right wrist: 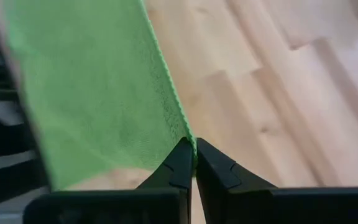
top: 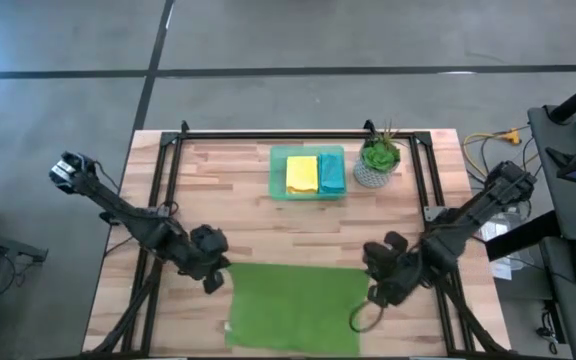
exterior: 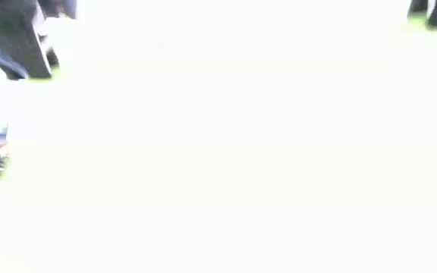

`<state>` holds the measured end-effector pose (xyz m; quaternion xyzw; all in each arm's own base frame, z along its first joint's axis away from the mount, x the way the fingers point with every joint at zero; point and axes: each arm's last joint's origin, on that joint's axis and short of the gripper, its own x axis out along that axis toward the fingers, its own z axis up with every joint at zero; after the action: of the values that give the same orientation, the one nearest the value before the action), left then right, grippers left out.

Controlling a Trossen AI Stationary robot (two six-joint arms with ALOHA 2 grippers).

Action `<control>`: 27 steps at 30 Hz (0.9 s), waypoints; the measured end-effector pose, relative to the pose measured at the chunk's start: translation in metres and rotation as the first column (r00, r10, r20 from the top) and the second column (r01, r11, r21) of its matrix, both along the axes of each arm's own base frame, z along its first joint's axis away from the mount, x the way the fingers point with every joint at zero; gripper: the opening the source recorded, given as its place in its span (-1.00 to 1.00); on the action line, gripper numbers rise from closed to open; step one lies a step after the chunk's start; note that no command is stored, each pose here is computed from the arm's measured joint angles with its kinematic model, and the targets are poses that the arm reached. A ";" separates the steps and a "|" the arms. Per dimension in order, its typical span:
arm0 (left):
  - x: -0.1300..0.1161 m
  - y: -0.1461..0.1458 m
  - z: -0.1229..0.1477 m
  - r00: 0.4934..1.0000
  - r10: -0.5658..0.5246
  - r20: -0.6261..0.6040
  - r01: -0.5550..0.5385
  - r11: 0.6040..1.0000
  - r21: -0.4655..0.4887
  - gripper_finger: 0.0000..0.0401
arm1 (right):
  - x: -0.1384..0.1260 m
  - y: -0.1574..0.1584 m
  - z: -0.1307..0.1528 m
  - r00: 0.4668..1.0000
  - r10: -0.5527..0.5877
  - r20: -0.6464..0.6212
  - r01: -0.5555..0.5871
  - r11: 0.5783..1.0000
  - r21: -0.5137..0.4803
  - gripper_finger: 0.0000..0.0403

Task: Fold microfiber towels
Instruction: Fold the green microfiber cloth

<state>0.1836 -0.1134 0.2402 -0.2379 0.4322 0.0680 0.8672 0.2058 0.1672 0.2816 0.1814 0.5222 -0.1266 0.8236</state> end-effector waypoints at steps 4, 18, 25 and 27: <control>0.007 0.007 -0.017 0.997 0.065 -0.032 -0.063 0.995 0.079 -1.00 | 0.006 -0.021 -0.027 0.999 -0.015 -0.052 0.012 0.998 -0.059 -0.96; 0.031 0.057 -0.055 0.964 0.237 -0.120 -0.187 0.927 0.326 -1.00 | 0.029 -0.097 -0.086 0.994 -0.065 -0.091 0.051 0.988 -0.148 -0.96; 0.043 0.085 -0.068 0.936 0.309 -0.167 -0.229 0.897 0.377 -0.99 | 0.036 -0.129 -0.091 0.991 -0.087 -0.098 0.068 0.981 -0.184 -0.96; 0.045 0.091 -0.069 0.934 0.315 -0.166 -0.231 0.891 0.391 -0.95 | 0.038 -0.139 -0.091 0.990 -0.102 -0.097 0.082 0.978 -0.190 -0.95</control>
<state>0.2289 -0.0223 0.1710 -0.1220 0.4695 0.2956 0.8230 0.2440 0.0287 0.1903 0.1208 0.5423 -0.2222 0.8012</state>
